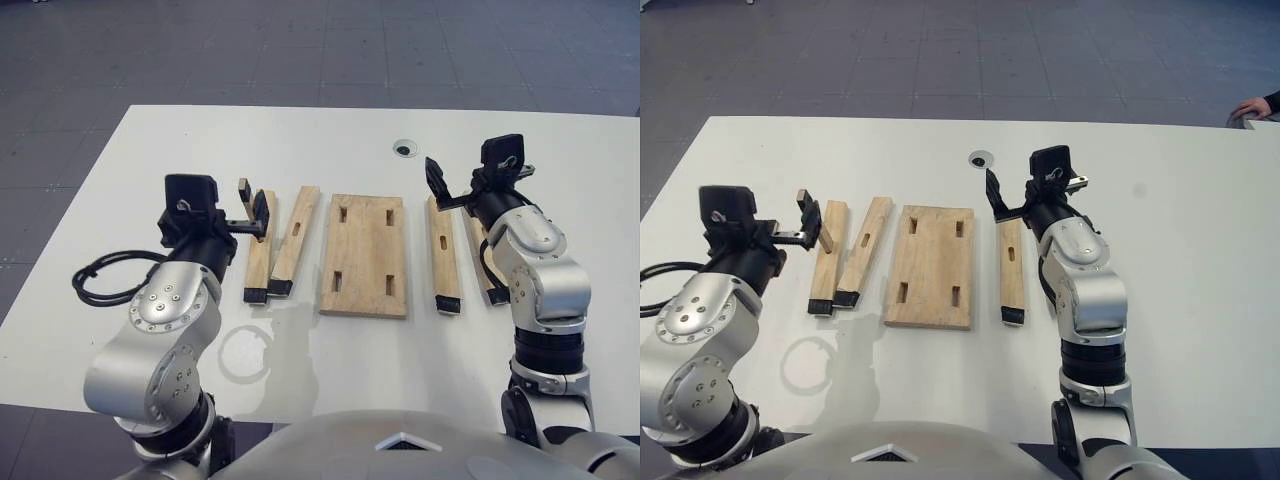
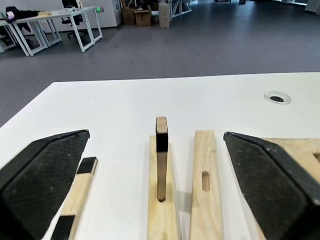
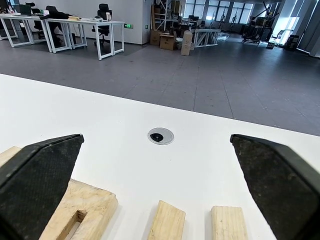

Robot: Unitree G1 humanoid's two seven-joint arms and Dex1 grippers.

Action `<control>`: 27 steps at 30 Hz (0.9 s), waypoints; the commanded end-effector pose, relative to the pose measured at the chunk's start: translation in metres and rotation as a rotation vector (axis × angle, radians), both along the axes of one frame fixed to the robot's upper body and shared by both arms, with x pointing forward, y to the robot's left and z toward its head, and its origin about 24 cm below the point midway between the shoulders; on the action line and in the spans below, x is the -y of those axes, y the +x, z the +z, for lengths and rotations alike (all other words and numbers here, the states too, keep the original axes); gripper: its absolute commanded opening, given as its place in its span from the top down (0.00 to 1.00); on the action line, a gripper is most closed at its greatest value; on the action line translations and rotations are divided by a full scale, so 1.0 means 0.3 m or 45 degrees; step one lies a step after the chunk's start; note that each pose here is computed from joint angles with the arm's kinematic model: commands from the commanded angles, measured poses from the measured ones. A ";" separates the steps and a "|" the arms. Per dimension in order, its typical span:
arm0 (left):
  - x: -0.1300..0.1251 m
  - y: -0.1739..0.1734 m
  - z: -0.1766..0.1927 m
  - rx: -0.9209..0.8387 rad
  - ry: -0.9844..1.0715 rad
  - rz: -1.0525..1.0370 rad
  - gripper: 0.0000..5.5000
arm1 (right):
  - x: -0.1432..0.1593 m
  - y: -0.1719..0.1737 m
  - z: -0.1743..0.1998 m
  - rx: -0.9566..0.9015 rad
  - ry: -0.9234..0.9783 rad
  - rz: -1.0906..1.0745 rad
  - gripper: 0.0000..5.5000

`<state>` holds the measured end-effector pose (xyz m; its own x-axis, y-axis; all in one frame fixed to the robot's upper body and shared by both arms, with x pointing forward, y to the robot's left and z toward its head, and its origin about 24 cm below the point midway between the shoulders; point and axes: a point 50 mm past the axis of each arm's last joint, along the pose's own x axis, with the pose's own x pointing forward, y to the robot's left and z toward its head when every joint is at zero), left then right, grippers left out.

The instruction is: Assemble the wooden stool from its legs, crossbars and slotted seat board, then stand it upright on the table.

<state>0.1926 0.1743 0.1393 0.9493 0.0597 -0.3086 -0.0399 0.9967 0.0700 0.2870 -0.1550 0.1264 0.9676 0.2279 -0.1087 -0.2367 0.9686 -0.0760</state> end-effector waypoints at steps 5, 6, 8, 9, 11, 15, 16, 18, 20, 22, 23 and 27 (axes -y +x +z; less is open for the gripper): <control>-0.012 0.008 -0.226 -0.366 -0.040 0.097 0.09 | -0.029 0.004 0.006 -0.006 0.002 0.040 0.01; -0.017 0.012 -0.242 -0.377 -0.032 0.112 0.09 | -0.031 0.004 0.006 -0.008 0.003 0.043 0.01; -0.023 0.016 -0.263 -0.391 -0.024 0.125 0.09 | -0.030 0.002 0.005 -0.010 0.003 0.044 0.01; -0.027 0.015 -0.272 -0.400 -0.026 0.127 0.09 | -0.030 0.002 0.005 -0.010 0.003 0.043 0.01; -0.042 0.014 -0.291 -0.441 -0.050 0.141 0.09 | -0.028 -0.002 0.004 -0.013 0.005 0.037 0.01; -0.067 0.035 -0.304 -0.521 -0.111 0.117 0.09 | -0.032 -0.006 -0.002 -0.019 0.017 0.029 0.01; -0.075 0.045 -0.302 -0.534 -0.109 0.098 0.09 | -0.035 -0.008 -0.002 -0.019 0.022 0.027 0.01; -0.084 0.059 -0.297 -0.570 -0.103 0.041 0.09 | -0.039 -0.013 -0.004 -0.019 0.027 0.022 0.01; -0.085 0.064 -0.296 -0.612 -0.095 -0.035 0.09 | -0.040 -0.015 -0.004 -0.019 0.030 0.020 0.01; -0.086 0.061 -0.299 -0.659 -0.102 -0.084 0.13 | -0.044 -0.015 -0.005 -0.020 0.031 0.022 0.01; -0.085 0.058 -0.303 -0.683 -0.104 -0.097 0.17 | -0.044 -0.014 -0.004 -0.019 0.031 0.022 0.01; -0.081 0.038 -0.329 -0.754 -0.148 -0.097 0.31 | -0.040 -0.010 0.003 -0.010 0.030 0.017 0.01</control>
